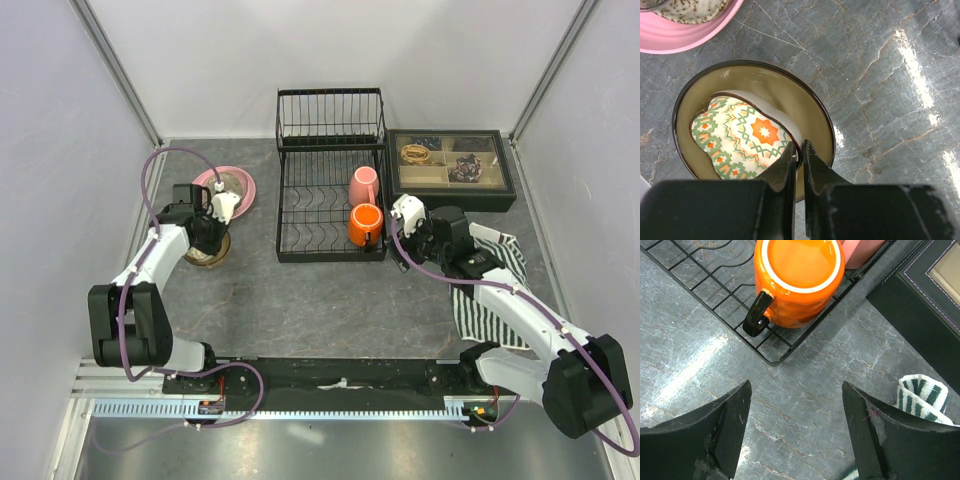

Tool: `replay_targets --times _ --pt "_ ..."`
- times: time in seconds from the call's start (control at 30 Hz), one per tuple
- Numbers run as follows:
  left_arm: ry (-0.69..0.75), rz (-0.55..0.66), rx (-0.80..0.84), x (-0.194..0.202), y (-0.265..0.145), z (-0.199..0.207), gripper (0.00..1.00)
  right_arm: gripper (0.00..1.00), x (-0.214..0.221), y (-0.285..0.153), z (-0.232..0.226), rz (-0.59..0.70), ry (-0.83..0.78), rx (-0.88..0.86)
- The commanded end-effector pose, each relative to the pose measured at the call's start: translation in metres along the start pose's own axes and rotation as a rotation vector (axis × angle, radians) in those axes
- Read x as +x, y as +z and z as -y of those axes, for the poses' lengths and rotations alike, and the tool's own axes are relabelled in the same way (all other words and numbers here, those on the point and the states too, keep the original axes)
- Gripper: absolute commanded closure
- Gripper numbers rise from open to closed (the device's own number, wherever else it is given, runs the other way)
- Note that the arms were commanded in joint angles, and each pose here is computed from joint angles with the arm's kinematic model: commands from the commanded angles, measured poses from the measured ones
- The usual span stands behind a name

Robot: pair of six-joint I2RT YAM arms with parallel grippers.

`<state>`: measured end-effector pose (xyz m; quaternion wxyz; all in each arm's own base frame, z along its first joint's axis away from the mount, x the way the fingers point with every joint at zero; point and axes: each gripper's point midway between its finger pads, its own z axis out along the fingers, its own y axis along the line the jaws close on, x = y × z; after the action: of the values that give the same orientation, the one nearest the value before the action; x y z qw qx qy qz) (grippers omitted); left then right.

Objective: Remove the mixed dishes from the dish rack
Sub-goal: Place the bowl at the center of the board.

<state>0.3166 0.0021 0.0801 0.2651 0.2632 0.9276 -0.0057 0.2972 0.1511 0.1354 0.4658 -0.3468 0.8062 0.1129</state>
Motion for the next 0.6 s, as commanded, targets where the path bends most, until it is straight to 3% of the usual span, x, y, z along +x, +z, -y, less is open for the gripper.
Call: replay_targets --times 0.0,0.4,0.57 --pt "0.040 0.018 -0.046 -0.009 0.003 -0.015 0.98 0.19 -0.008 -0.001 0.002 0.040 -0.009 0.004" --pt "0.043 -0.005 -0.044 -0.006 0.014 -0.017 0.97 0.19 -0.008 -0.003 0.002 0.041 -0.009 0.008" --pt "0.045 0.009 -0.042 -0.009 0.011 -0.016 0.83 0.19 -0.008 -0.002 0.001 0.041 -0.010 0.003"
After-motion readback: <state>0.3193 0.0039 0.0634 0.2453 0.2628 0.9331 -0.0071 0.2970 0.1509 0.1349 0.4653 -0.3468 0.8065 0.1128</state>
